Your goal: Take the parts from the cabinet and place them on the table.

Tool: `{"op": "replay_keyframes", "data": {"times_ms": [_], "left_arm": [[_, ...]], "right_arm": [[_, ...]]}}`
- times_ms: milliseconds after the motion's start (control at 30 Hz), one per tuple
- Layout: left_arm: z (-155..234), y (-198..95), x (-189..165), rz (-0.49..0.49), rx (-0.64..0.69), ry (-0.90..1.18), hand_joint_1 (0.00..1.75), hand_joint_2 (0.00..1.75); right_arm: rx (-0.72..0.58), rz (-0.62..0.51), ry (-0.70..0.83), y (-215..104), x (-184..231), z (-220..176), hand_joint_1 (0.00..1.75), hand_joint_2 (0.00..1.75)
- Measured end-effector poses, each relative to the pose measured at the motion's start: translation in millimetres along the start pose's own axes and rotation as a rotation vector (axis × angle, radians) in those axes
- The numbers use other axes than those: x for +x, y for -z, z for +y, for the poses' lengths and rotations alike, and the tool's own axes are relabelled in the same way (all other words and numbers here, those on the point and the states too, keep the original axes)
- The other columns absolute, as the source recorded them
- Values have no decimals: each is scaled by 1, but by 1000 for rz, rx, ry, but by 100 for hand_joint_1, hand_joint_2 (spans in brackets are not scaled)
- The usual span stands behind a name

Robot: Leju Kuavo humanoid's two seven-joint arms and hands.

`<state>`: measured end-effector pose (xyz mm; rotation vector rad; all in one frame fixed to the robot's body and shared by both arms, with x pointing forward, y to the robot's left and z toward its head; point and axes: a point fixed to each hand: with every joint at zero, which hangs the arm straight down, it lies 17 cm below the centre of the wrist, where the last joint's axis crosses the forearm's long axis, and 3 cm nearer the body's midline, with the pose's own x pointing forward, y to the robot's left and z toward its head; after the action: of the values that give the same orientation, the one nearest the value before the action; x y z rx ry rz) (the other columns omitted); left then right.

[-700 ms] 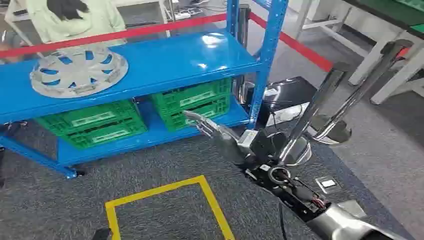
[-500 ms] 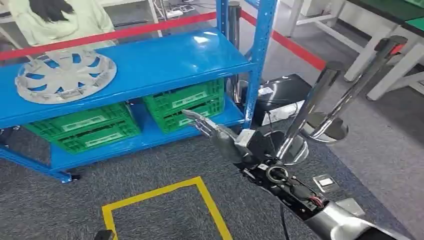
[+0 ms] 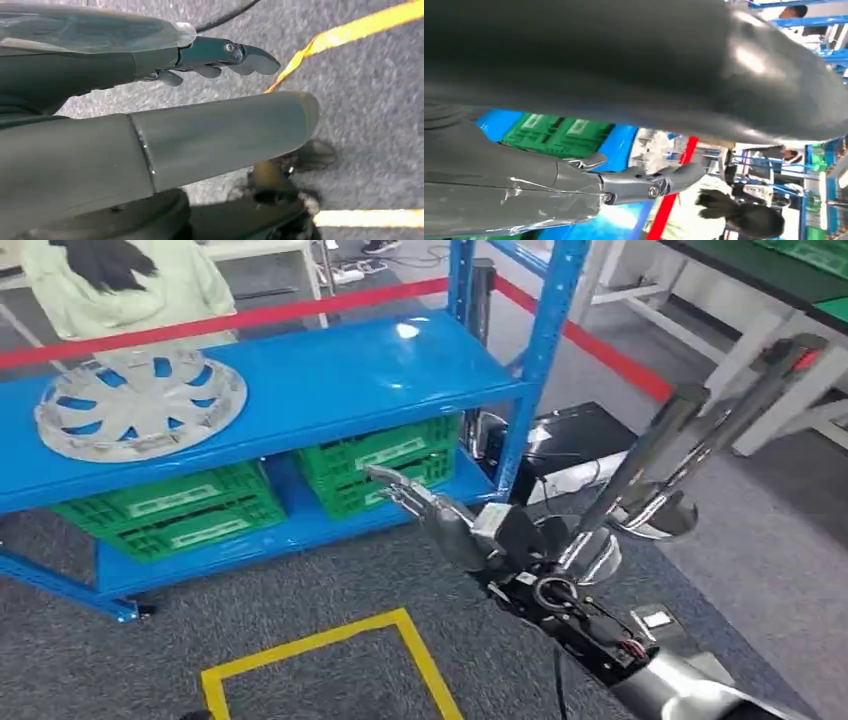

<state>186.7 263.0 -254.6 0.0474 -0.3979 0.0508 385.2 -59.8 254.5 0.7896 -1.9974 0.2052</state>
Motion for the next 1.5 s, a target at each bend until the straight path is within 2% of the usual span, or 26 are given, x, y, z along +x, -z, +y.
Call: {"op": "replay_keyframes", "data": {"times_ms": [1500], "left_arm": [[-1, 0, 3, -9, 4, 2, 0, 0]], "right_arm": [[-3, -15, 1, 0, 8, 2, 0, 0]]}}
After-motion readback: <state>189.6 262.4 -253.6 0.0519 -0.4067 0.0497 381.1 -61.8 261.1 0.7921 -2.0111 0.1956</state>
